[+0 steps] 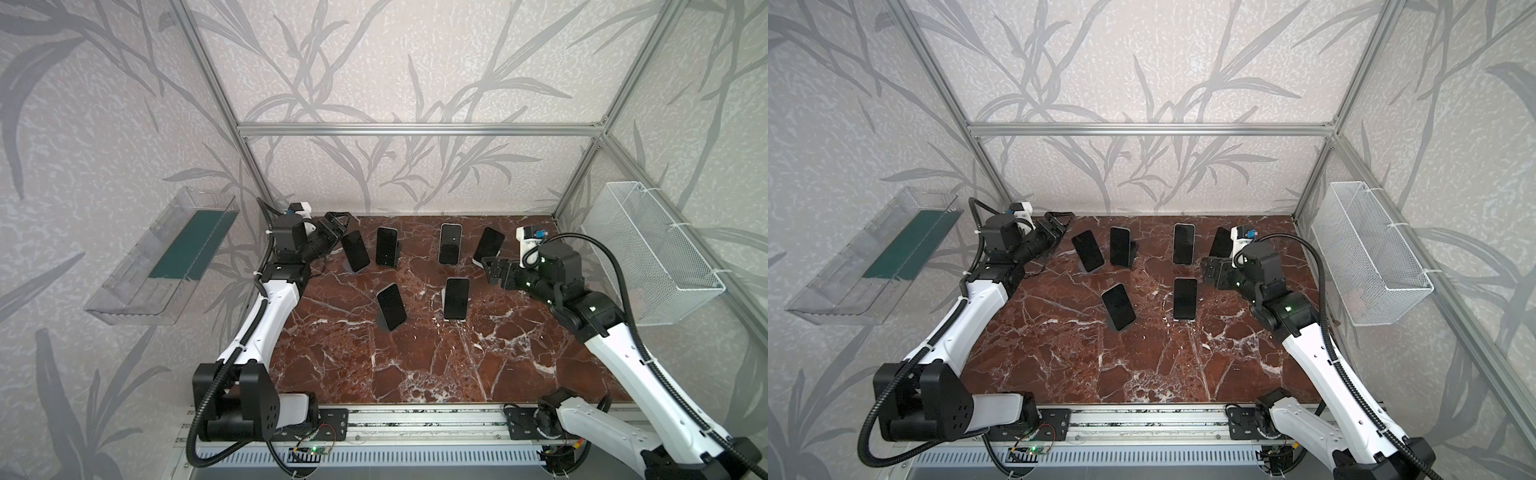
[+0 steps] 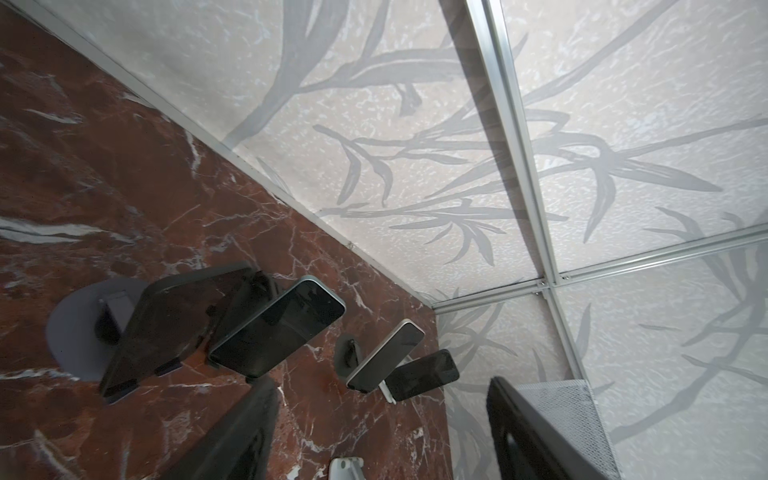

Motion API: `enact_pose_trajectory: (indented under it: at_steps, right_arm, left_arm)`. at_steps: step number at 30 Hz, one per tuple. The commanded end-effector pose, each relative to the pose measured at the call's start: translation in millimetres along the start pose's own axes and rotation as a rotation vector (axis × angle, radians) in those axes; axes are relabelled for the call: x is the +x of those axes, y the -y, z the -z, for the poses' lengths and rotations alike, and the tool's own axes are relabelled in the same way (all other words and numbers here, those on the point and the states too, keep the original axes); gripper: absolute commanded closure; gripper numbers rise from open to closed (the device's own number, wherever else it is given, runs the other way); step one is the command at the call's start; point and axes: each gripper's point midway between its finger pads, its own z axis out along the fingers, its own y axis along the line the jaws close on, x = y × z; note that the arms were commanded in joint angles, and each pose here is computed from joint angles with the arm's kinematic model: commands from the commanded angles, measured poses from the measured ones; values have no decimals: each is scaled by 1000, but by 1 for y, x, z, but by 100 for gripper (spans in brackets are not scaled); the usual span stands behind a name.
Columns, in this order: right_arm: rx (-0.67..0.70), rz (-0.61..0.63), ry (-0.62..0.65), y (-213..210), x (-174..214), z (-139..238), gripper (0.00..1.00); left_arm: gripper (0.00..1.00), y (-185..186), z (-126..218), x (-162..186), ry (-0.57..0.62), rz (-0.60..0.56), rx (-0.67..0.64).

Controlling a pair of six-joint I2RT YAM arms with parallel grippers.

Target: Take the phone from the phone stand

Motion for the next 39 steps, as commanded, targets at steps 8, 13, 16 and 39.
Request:
enact_pose_trajectory:
  at_steps: [8,13,16,39]
  right_arm:
    - [119,-18,-79,10,53,3,7]
    - [140,-16,-96,19,63,19,7]
    - [152,-18,-86,24,64,28,7]
    - [254,312,-94,27,42,-11,2]
  left_arm:
    - [20,54,-13,40,-92,-68,231]
    - [20,64,-10,47,-101,-105,256]
    - [20,66,-6,45,-85,-102,254]
    - [1,5,-11,20,19,-175,49]
